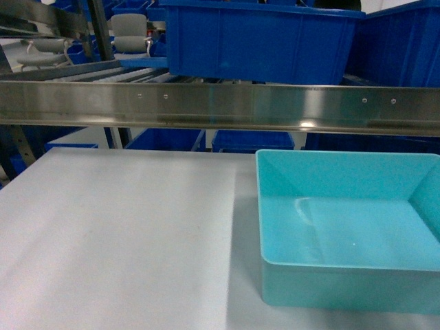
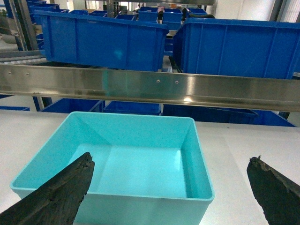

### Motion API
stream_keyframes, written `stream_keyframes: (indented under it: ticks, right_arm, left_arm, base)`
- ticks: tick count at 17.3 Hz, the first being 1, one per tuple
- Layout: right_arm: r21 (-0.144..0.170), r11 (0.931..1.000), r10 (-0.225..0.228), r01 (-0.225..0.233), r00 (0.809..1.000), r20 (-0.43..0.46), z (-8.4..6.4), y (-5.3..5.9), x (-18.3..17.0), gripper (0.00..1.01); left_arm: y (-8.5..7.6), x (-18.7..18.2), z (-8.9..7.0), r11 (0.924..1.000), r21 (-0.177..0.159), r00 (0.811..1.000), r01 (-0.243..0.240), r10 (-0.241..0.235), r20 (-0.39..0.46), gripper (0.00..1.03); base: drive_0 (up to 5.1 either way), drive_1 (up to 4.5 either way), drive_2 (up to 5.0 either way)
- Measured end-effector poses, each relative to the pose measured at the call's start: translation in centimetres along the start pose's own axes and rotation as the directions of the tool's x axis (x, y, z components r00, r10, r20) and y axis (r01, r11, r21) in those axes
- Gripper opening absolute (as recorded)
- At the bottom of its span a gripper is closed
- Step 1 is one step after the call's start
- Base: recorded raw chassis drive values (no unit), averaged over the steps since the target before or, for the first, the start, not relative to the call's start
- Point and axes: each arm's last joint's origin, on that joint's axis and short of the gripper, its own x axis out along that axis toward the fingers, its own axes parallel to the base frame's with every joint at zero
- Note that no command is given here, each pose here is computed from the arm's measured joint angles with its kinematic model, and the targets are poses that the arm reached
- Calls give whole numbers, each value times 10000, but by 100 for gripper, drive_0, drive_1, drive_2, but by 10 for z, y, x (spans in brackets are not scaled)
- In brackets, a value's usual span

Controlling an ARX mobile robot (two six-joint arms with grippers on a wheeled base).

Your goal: Organize blue bins on left shelf correctly

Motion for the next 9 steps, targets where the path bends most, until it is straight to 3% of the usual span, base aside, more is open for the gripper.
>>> stream_keyframes:
  ticks: [9]
  right_arm:
    - [0, 10000, 0, 0, 10000, 0, 0, 0, 0, 98]
  left_arm:
    - [0, 0, 0, 10000, 0, 10000, 0, 0, 0, 98]
  base:
    - [0, 0, 0]
